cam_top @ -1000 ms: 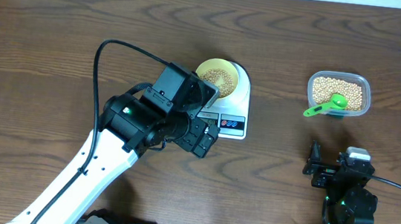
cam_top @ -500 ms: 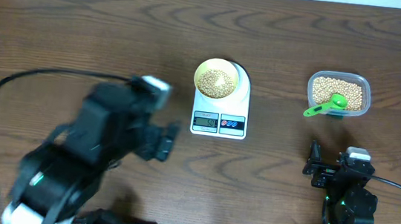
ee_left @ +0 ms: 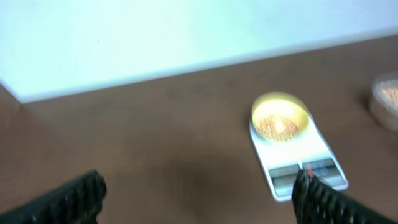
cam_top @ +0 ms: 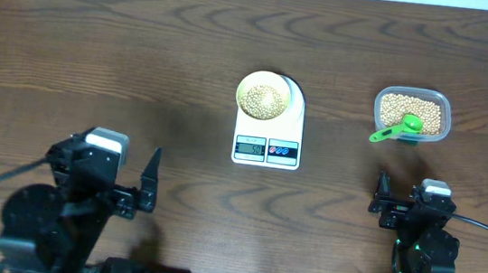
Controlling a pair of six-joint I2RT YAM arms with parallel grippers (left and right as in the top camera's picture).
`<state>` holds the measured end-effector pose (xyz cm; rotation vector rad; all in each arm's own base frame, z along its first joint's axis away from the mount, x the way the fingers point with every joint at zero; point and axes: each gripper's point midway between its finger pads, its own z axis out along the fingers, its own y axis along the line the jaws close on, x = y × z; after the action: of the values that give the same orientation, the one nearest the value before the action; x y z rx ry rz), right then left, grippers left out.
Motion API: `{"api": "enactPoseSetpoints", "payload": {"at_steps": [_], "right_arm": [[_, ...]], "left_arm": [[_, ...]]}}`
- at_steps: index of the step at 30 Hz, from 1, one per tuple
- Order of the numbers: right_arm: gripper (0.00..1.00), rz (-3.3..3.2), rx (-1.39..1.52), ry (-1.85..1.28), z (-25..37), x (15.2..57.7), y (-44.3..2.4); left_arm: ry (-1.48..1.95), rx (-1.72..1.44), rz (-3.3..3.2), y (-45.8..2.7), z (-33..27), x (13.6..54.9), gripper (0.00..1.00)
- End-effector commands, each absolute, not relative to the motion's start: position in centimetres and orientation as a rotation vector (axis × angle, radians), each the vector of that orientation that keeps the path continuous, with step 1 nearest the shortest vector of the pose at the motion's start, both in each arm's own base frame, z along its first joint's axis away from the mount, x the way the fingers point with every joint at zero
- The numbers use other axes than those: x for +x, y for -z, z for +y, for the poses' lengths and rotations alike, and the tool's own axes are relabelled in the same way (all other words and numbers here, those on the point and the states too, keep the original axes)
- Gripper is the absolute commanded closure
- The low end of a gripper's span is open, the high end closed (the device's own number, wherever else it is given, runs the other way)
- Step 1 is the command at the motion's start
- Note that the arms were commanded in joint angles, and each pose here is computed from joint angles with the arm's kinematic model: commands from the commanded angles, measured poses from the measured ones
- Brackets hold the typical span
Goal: Scoop item into bowl and weigh 50g on scale
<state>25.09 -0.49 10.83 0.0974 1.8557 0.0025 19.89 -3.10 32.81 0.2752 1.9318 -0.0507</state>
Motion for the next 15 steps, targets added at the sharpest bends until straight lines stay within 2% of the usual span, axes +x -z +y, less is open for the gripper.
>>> {"api": "enactPoseSetpoints", "payload": {"at_steps": [1, 8, 15], "right_arm": [[0.01, 1.854, 0.112, -0.006, -0.5, 25.1, -10.8], [0.01, 1.854, 0.112, -0.006, -0.5, 25.1, -10.8], [0.01, 1.854, 0.112, -0.006, -0.5, 25.1, -10.8]], "left_arm": [[0.048, 0.301, 1.898, -28.4, -3.3, 20.4, 0.02], [0.009, 0.115, 1.765, -23.6, -1.4, 21.9, 0.02], [0.088, -0.002, 1.737, -20.8, -1.1, 21.8, 0.02]]}}
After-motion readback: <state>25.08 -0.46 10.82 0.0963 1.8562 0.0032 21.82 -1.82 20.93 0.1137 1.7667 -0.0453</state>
